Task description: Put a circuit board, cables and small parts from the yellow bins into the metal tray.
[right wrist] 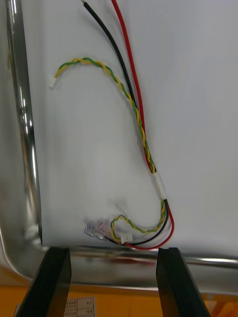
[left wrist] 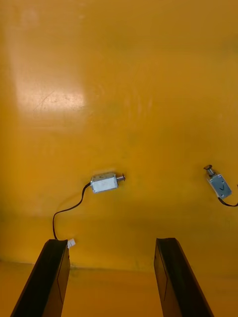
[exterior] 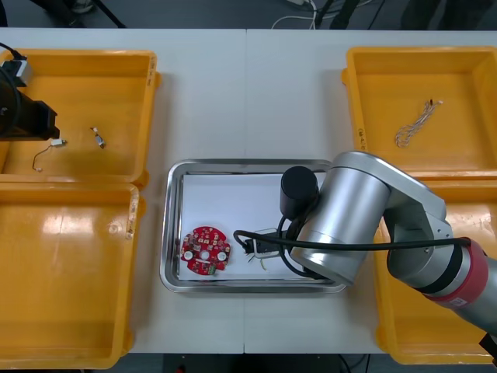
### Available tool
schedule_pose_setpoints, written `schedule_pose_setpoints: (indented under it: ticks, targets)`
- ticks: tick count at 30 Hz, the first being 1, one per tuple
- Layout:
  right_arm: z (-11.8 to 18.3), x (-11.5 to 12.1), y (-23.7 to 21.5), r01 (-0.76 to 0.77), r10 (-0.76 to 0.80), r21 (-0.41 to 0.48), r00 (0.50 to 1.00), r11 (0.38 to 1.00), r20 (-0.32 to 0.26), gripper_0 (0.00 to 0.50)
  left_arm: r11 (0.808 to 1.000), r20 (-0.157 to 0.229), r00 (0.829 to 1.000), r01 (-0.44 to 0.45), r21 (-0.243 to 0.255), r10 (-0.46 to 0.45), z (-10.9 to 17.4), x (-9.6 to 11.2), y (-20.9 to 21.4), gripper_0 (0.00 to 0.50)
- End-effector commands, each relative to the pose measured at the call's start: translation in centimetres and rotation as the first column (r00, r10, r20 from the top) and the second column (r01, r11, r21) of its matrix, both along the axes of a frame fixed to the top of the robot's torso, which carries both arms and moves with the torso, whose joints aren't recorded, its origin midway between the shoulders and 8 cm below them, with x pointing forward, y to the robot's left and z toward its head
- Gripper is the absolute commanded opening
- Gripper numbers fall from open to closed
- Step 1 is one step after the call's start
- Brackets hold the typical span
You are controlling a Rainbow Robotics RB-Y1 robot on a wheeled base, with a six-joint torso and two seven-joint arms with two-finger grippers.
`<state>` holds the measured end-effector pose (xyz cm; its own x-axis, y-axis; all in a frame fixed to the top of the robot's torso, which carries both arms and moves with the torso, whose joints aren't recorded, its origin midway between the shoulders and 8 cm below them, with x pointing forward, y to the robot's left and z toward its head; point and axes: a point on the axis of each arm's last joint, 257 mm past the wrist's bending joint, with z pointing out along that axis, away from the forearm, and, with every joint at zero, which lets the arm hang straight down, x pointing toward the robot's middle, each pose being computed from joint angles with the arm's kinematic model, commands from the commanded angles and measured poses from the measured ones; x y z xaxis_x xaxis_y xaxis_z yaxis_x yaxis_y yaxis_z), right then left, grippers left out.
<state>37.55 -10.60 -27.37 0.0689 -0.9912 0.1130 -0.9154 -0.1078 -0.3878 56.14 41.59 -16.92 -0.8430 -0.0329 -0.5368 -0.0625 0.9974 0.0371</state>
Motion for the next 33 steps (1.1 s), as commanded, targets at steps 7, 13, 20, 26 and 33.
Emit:
schedule_pose_setpoints:
  ticks: [7, 13, 20, 26, 33]
  targets:
    - [7.0, 2.0, 2.0, 0.032, -0.048, 0.167, 0.995, 0.986, 0.09, 0.5, 0.993, 0.083, 0.992, 0.093, 0.07, -0.099, 0.6, 3.1, -0.5, 0.5]
    - [10.3, 3.6, 1.4, 0.128, -0.157, 0.306, 0.985, 0.943, 0.071, 0.5, 0.992, 0.105, 0.989, 0.096, 0.079, -0.104, -0.6, 4.1, -0.5, 0.5]
    - [13.9, 5.1, -0.5, 0.281, -0.325, 0.454, 0.945, 0.846, 0.021, 0.5, 0.992, 0.111, 0.989, 0.093, 0.084, -0.102, -1.5, 4.5, -0.1, 0.5]
    - [17.0, 6.6, -3.0, 0.377, -0.45, 0.531, 0.893, 0.759, 0.009, 0.5, 0.992, 0.126, 0.987, 0.09, 0.091, -0.102, -2.3, 5.0, 0.1, 0.5]
    - [19.2, 8.4, -7.4, 0.509, -0.608, 0.585, 0.793, 0.631, -0.034, 0.5, 0.992, 0.127, 0.987, 0.088, 0.094, -0.1, -2.9, 5.1, 0.5, 0.5]
